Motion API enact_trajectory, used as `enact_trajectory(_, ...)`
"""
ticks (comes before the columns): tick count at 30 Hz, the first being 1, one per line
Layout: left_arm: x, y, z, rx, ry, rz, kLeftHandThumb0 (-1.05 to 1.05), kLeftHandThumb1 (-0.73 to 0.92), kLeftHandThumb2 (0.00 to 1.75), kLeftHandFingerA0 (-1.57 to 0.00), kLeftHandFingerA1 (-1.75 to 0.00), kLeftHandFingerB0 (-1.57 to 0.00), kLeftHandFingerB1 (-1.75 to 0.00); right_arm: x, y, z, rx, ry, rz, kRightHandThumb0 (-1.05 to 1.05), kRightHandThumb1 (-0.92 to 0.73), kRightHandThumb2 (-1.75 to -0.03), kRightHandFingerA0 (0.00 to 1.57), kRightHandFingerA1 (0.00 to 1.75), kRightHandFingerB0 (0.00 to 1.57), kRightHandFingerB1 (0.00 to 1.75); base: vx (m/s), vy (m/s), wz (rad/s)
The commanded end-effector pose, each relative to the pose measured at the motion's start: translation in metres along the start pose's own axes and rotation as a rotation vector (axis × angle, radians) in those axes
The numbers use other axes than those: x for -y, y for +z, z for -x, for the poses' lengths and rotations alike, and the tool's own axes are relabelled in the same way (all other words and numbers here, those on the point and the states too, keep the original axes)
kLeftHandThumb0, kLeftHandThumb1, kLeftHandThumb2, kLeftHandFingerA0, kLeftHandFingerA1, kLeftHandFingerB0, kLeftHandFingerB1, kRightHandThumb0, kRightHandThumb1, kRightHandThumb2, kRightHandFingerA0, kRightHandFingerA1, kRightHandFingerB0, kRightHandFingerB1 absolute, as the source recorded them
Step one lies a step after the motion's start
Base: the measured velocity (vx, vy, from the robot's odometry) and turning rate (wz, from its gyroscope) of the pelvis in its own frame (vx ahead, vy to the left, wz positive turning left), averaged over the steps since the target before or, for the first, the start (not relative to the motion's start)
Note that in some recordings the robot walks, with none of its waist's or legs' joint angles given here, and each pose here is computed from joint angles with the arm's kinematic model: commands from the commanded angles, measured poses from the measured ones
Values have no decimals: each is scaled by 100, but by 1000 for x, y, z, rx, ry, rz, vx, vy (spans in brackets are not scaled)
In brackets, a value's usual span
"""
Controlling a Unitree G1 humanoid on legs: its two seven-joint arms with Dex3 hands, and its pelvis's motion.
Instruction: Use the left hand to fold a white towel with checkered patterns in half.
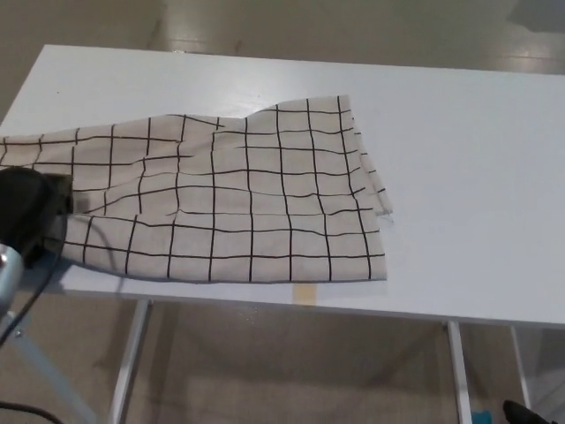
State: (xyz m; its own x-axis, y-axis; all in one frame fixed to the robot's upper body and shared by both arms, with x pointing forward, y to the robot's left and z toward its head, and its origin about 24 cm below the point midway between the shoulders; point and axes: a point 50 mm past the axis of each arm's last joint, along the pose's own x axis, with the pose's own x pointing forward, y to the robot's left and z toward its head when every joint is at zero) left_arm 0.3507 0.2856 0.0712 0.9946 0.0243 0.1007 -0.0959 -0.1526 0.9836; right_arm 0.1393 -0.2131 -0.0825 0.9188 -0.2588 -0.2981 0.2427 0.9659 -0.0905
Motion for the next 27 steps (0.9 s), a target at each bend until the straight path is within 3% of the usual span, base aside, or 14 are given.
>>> enact_trajectory(1, -27, -3, -9, 60, 169, -21, -32, 50, 78, -106, -142, -83, -130, 2, -1, -1, -3, -1, 29, -41, -80, -63, 41, 52, 43, 49, 0, 0, 0)
enact_trajectory(2, -27, -3, -9, 60, 169, -21, -32, 50, 78, -106, -142, -83, -130, 2, -1, -1, -3, -1, 29, -41, -80, -63, 41, 52, 43, 49, 0, 0, 0)
enact_trajectory(3, -35, 1, -14, 88, 207, -40, -22, 68, 53, -70, -175, -52, -175, 2, -1, -1, -3, -1, 28, -41, -80, -63, 42, 53, 44, 49, 0, 0, 0)
enact_trajectory(5, -35, 1, -14, 88, 207, -40, -22, 68, 53, -70, -175, -52, -175, 2, -1, -1, -3, -1, 28, -41, -80, -63, 42, 53, 44, 49, 0, 0, 0)
enact_trajectory(6, -52, 7, -23, 134, 260, -62, -36, 49, 76, -106, -144, -84, -132, 2, -1, -1, -7, -2, 27, -41, -80, -63, 42, 53, 45, 50, 0, 0, 0)
enact_trajectory(7, -64, 11, -28, 165, 296, -77, -36, 49, 76, -106, -144, -84, -132, 2, -2, -1, -10, -3, 26, -41, -80, -63, 42, 53, 45, 50, 0, 0, 0)
enact_trajectory(8, -77, 16, -34, 200, 340, -97, -25, 66, 53, -70, -175, -53, -175, 3, -2, -1, -13, -5, 26, -41, -80, -64, 42, 53, 46, 50, 0, 0, 0)
enact_trajectory(12, -128, 38, -48, 320, 516, -146, -26, 60, 56, -74, -175, -57, -173, 1, -2, 0, -15, -10, 26, -41, -80, -64, 42, 53, 47, 51, 0, 0, 4)
enact_trajectory(13, -138, 44, -49, 349, 550, -134, -26, 56, 55, -78, -175, -86, -132, 1, -2, 0, -11, -11, 28, -40, -81, -63, 45, 55, 49, 52, 0, 0, 0)
enact_trajectory(17, -162, 60, -51, 417, 622, -104, -26, 56, 55, -79, -175, -86, -130, 1, -1, 0, -3, -12, 33, -40, -81, -63, 45, 56, 49, 52, 0, 0, 0)
enact_trajectory(18, -174, 74, -49, 476, 667, -87, -26, 54, 56, -84, -173, -104, -80, 1, -2, 2, -5, -12, 34, -43, -78, -65, 48, 61, 48, 52, 0, 0, 0)
enact_trajectory(25, -200, 142, -27, 767, 805, -76, -22, 51, 58, -96, -163, -103, -69, 1, -6, 8, -20, -16, 21, -41, -80, -63, 48, 58, 52, 53, 0, 0, 0)
enact_trajectory(26, -200, 161, -20, 841, 824, -85, -26, 50, 59, -96, -162, -99, -65, 0, -6, 10, -25, -17, 18, -37, -63, -103, 48, 68, 43, 62, 0, 0, 0)
enact_trajectory(27, -198, 166, -17, 864, 824, -82, -30, 48, 60, -97, -161, -97, -62, 0, -6, 11, -26, -17, 21, -37, -63, -103, 48, 68, 43, 62, 0, 0, 0)
